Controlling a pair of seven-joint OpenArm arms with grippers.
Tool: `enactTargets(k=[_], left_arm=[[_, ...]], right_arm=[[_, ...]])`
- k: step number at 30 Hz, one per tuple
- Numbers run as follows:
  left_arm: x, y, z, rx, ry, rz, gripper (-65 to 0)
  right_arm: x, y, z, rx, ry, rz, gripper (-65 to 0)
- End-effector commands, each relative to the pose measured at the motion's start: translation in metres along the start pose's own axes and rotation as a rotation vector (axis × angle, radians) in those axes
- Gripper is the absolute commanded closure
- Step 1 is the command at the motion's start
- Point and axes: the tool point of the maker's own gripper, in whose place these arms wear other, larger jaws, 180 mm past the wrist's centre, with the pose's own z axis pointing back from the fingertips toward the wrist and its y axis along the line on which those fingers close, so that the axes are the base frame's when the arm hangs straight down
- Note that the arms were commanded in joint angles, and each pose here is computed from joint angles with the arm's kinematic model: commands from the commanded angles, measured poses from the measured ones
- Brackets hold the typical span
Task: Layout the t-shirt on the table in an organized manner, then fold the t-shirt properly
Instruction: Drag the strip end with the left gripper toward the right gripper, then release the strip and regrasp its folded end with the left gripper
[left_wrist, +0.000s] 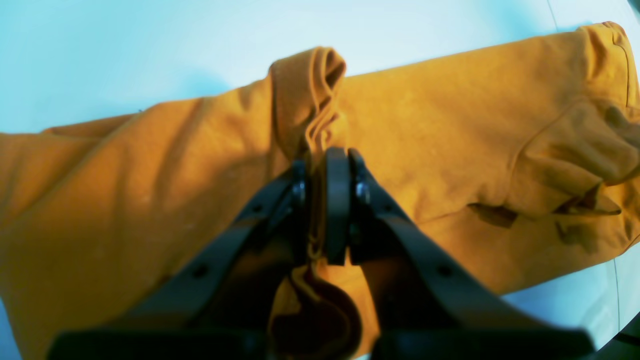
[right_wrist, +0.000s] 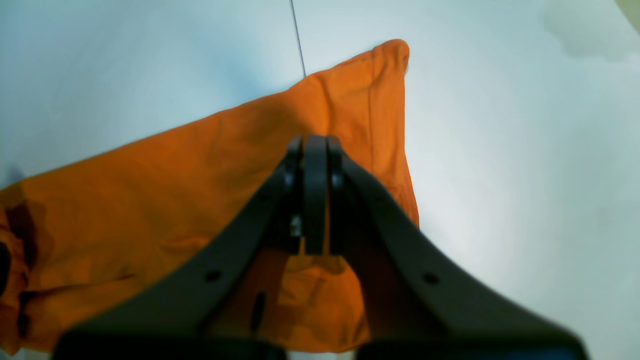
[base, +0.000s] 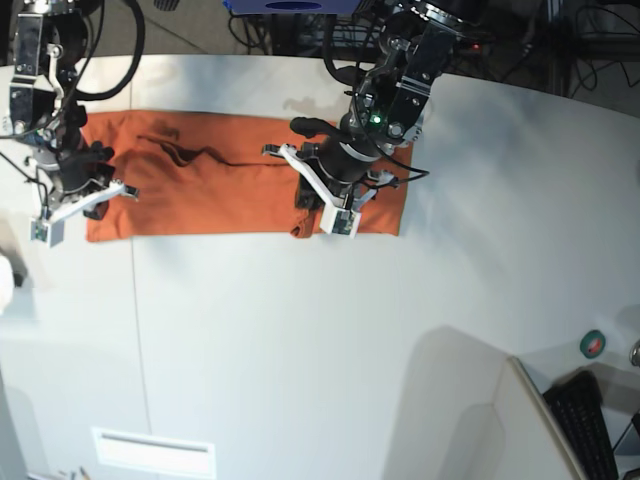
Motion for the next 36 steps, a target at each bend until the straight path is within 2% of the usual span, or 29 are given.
enactTargets(k=[1, 3, 10, 12, 14, 17, 20, 22, 25, 26, 29, 32, 33, 36], left_arm=[[0.016, -0.007, 0.000, -0.018, -0.050, 0.004, 0.0], [0.017, -0.009, 0.000, -0.024, -0.051, 0.000, -0.2], [0.016, -0.051, -0.003, -0.125, -0.042, -0.080, -35.4], [0.016, -0.062, -0.002, -0.152, -0.042, -0.099, -42.1], [0.019, -0.066, -0.002, -0.161, -0.049, -0.104, -44.4], [0.022, -0.065, 0.000, -0.161, -0.057, -0.103, -42.6], [0.018, -0.030, 0.010, -0.095, -0.060, -0.092, -35.1], [0.019, -0.003, 0.018, -0.043, -0.070, -0.045, -25.0], [0.017, 0.046, 0.031, 0.045, -0.074, 0.045, -4.4], [0.016, 0.063, 0.036, 0.074, -0.076, 0.071, 0.0], [0.011, 0.112, 0.053, 0.156, -0.080, 0.145, 0.0], [0.008, 0.162, 0.078, 0.249, -0.099, 0.215, 0.0], [0.009, 0.175, 0.084, 0.273, -0.106, 0.228, 0.0], [0.016, 0.204, 0.102, 0.321, -0.137, 0.225, 0.0]], right_arm=[[0.014, 0.000, 0.002, 0.005, -0.046, 0.007, 0.0], [0.014, 0.000, 0.002, 0.005, -0.046, 0.007, 0.0], [0.016, 0.001, 0.003, 0.007, -0.052, 0.008, 0.0], [0.016, 0.001, 0.003, 0.007, -0.052, 0.008, 0.0], [0.016, 0.001, 0.003, 0.007, -0.052, 0.008, 0.0], [0.015, 0.002, 0.003, 0.007, -0.053, -0.010, 0.0], [0.016, 0.003, 0.004, 0.026, -0.059, -0.094, 0.0], [0.013, 0.001, 0.004, 0.047, -0.035, -0.160, 0.0], [0.021, -0.001, 0.005, 0.081, -0.025, -0.239, 0.0], [0.025, -0.003, 0.005, 0.084, -0.028, -0.256, -1.7], [0.037, -0.010, 0.006, 0.081, -0.037, -0.290, -23.4], [0.038, -0.015, 0.002, 0.085, 0.008, -0.332, -47.6], [0.035, -0.018, -0.001, 0.086, 0.028, -0.350, -52.1], [0.023, -0.032, -0.012, 0.091, 0.088, -0.373, -53.4]])
